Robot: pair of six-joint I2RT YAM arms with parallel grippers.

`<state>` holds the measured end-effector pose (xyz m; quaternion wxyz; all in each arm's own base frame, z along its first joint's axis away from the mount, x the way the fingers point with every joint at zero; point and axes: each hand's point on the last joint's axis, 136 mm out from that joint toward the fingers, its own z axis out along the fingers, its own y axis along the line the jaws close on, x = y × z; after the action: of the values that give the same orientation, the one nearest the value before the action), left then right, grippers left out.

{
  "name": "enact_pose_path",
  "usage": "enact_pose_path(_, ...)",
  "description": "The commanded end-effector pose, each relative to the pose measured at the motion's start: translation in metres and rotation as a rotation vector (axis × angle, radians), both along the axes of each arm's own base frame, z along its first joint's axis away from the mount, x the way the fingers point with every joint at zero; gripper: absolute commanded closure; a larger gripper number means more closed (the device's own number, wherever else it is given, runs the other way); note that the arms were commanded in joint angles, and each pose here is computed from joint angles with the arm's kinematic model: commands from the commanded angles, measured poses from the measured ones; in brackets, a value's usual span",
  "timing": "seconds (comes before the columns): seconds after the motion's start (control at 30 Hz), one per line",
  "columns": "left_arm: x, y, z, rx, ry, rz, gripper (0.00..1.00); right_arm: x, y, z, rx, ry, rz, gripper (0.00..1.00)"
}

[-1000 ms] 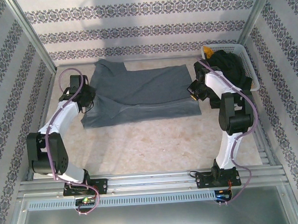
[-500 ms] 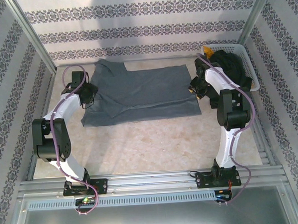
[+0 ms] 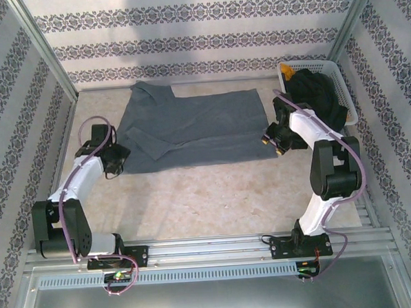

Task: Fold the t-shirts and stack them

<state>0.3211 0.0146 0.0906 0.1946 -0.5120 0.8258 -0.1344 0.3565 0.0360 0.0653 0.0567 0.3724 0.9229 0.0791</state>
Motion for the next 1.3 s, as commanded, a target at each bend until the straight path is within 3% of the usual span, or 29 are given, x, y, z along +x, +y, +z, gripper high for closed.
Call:
enact_pose_path(0.0, -0.031, 0.009, -0.025, -0.071, 0.104, 0.082, 0.48, -0.008, 0.003, -0.008, 0.021, -0.007, 0.026, 0.45)
enact_pose_path(0.13, -0.026, 0.016, -0.039, -0.095, 0.089, 0.113, 0.44, -0.009, -0.002, -0.019, 0.036, 0.012, 0.000, 0.45)
enact_pose_path(0.3, -0.013, 0.021, -0.058, -0.102, 0.096, 0.116, 0.46, -0.011, -0.011, -0.032, 0.035, 0.034, -0.024, 0.45)
enact_pose_path(0.57, 0.017, 0.028, -0.061, -0.095, 0.027, 0.136, 0.66, -0.003, -0.015, -0.045, 0.017, 0.074, -0.044, 0.47)
enact_pose_path(0.73, 0.020, 0.031, -0.063, -0.084, 0.026, 0.139, 0.81, 0.005, -0.012, -0.056, 0.020, 0.097, -0.052, 0.63)
enact_pose_path(0.83, 0.016, 0.037, -0.063, -0.068, 0.038, 0.154, 0.97, 0.008, -0.010, -0.057, 0.011, 0.101, -0.046, 0.84)
enact_pose_path(0.9, 0.010, 0.043, -0.060, -0.044, 0.049, 0.170, 1.00, 0.006, -0.009, -0.053, -0.007, 0.102, -0.038, 0.99)
enact_pose_path(1.03, -0.009, 0.051, -0.052, 0.007, 0.092, 0.177, 1.00, -0.008, -0.007, -0.043, -0.036, 0.115, -0.018, 1.00)
enact_pose_path(1.27, -0.063, 0.051, -0.048, 0.041, 0.162, 0.240, 1.00, -0.070, -0.002, -0.040, -0.040, 0.174, -0.034, 1.00)
